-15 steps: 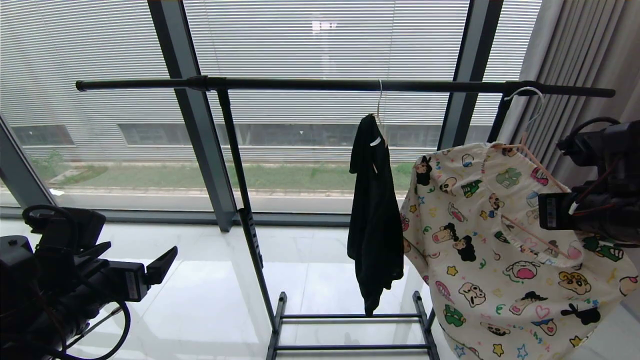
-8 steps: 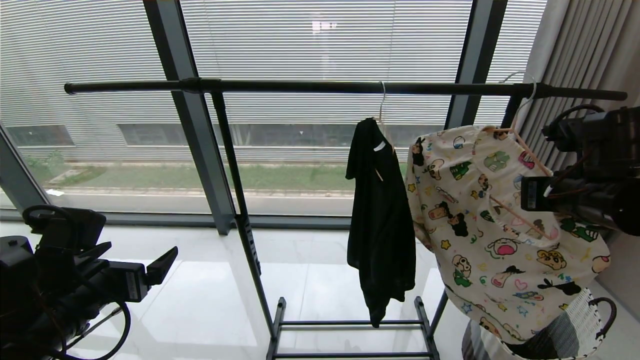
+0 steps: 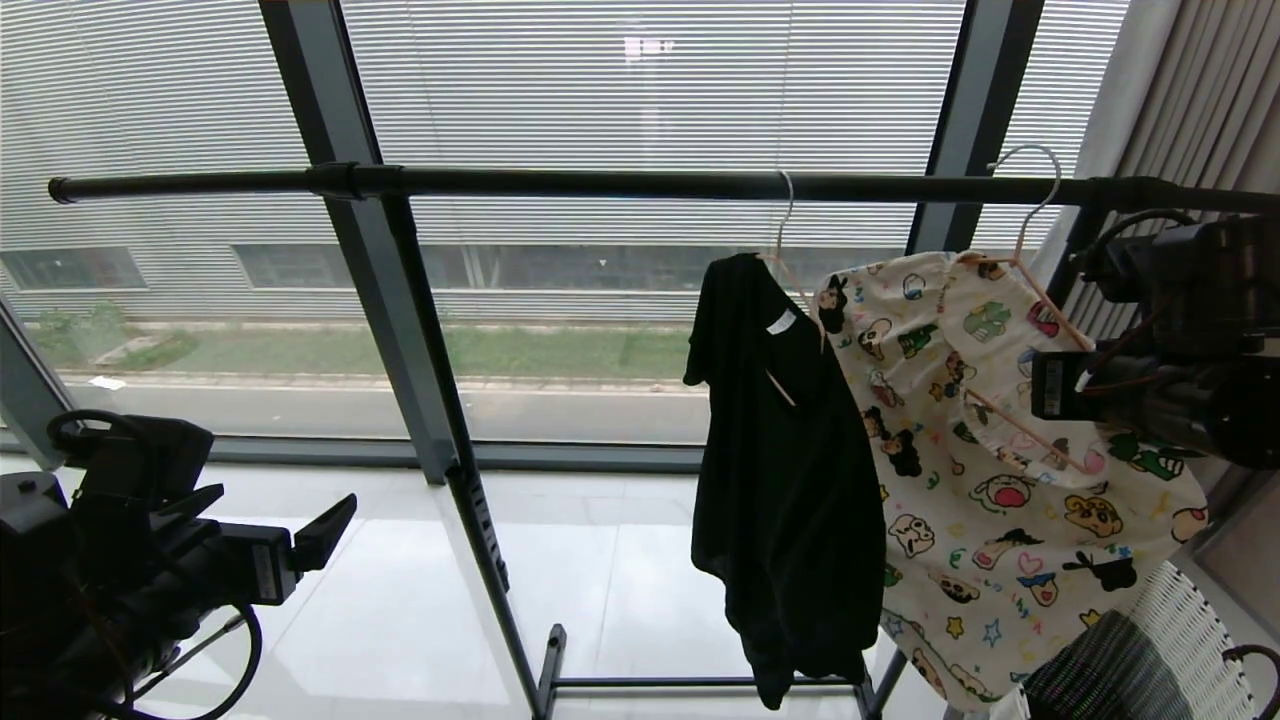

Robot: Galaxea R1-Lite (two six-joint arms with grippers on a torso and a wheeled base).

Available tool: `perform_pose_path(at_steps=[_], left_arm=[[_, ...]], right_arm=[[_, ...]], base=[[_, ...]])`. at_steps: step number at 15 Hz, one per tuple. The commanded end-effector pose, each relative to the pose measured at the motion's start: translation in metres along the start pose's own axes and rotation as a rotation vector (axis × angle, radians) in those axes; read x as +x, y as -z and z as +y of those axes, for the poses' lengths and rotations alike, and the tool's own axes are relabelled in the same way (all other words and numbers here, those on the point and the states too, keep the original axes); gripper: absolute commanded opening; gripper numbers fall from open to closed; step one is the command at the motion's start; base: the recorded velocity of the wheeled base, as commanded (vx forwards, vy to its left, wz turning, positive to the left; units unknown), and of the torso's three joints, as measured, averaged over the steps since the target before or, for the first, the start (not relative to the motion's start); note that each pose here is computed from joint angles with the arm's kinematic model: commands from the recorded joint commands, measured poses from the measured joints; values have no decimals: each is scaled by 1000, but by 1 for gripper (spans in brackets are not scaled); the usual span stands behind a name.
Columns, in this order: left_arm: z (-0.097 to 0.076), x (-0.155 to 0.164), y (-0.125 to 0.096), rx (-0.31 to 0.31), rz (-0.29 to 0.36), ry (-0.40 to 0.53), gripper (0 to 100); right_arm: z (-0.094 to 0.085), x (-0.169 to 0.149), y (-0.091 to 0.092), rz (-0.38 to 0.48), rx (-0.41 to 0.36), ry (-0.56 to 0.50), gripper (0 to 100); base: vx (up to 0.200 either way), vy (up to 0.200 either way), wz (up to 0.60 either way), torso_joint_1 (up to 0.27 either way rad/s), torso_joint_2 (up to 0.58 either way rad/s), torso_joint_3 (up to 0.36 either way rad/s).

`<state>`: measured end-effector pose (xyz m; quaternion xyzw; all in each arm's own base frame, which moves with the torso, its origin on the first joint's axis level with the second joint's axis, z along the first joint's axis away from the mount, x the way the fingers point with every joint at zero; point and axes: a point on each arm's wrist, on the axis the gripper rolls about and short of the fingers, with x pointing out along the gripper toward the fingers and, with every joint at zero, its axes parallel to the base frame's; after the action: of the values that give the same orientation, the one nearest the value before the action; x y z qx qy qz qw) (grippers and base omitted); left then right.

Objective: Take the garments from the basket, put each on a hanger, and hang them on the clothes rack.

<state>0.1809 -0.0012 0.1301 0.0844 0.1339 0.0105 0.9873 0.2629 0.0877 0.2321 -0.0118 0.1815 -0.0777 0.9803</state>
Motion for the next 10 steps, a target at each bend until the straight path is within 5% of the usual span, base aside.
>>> perform_pose_path(at_steps=[1, 10], left_arm=[[0, 0, 0, -2, -1, 0, 100], [-1, -1, -1, 2, -7, 6, 100]], right_arm=[[0, -1, -3, -23, 9, -4, 0], [22, 43, -8, 2, -15, 4, 0]], base=[[0, 0, 0, 0, 0, 0], [0, 0, 0, 0, 0, 0]])
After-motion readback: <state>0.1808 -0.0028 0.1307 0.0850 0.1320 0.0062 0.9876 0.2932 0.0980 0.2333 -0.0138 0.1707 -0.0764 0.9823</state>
